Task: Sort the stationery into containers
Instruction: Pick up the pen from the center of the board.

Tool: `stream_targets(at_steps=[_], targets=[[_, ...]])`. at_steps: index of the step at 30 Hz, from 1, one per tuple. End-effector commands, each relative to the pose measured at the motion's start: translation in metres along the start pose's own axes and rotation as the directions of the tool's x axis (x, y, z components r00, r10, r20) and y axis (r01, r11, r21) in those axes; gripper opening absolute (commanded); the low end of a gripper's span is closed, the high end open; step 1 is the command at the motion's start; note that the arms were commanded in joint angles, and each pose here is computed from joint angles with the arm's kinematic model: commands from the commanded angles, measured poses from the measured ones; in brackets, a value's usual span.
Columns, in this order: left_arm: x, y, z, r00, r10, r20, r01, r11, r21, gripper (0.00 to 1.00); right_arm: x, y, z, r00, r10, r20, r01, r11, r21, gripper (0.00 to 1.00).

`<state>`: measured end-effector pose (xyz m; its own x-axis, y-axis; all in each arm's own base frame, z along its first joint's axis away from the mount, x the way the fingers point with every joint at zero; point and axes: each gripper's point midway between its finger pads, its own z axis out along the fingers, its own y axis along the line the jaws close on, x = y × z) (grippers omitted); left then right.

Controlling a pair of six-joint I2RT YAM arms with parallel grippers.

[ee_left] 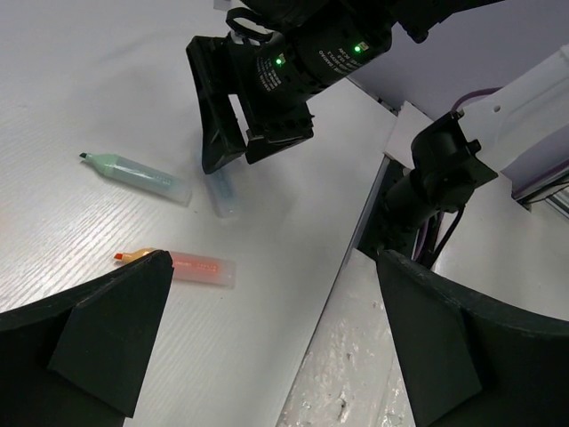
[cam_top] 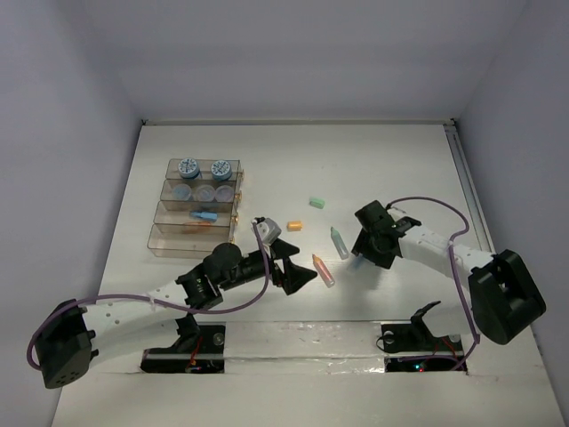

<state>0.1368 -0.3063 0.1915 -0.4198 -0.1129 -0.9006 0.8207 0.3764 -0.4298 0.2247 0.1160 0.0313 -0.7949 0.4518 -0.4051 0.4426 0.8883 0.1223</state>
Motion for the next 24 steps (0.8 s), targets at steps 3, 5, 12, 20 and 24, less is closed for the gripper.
stream_targets(at_steps=[3,5,12,20,24], targets=[[-0.004,-0.011,0.001,1.0,-0.015,0.013,0.015,0.999,0.051,0.99,-0.005,0.011,0.004,0.999,0.054,-0.003,-0.054,0.999,0.008,0.61],[-0.005,-0.012,0.001,1.0,-0.013,0.016,0.012,0.998,0.059,0.99,-0.006,0.008,0.006,0.998,0.063,0.004,-0.063,0.998,0.03,0.53],[-0.009,-0.015,-0.002,0.999,-0.014,0.033,0.012,0.997,0.071,0.99,-0.003,-0.003,0.011,0.998,0.069,0.015,-0.07,0.995,0.071,0.41],[-0.002,-0.012,0.002,1.0,-0.014,0.005,0.013,0.998,0.063,0.99,-0.01,-0.003,0.011,0.998,0.052,0.047,-0.056,0.995,0.081,0.15],[0.002,-0.015,0.006,1.0,-0.015,-0.01,0.016,0.996,0.086,0.99,-0.03,-0.001,-0.011,0.992,0.035,0.119,-0.041,0.998,0.044,0.06]])
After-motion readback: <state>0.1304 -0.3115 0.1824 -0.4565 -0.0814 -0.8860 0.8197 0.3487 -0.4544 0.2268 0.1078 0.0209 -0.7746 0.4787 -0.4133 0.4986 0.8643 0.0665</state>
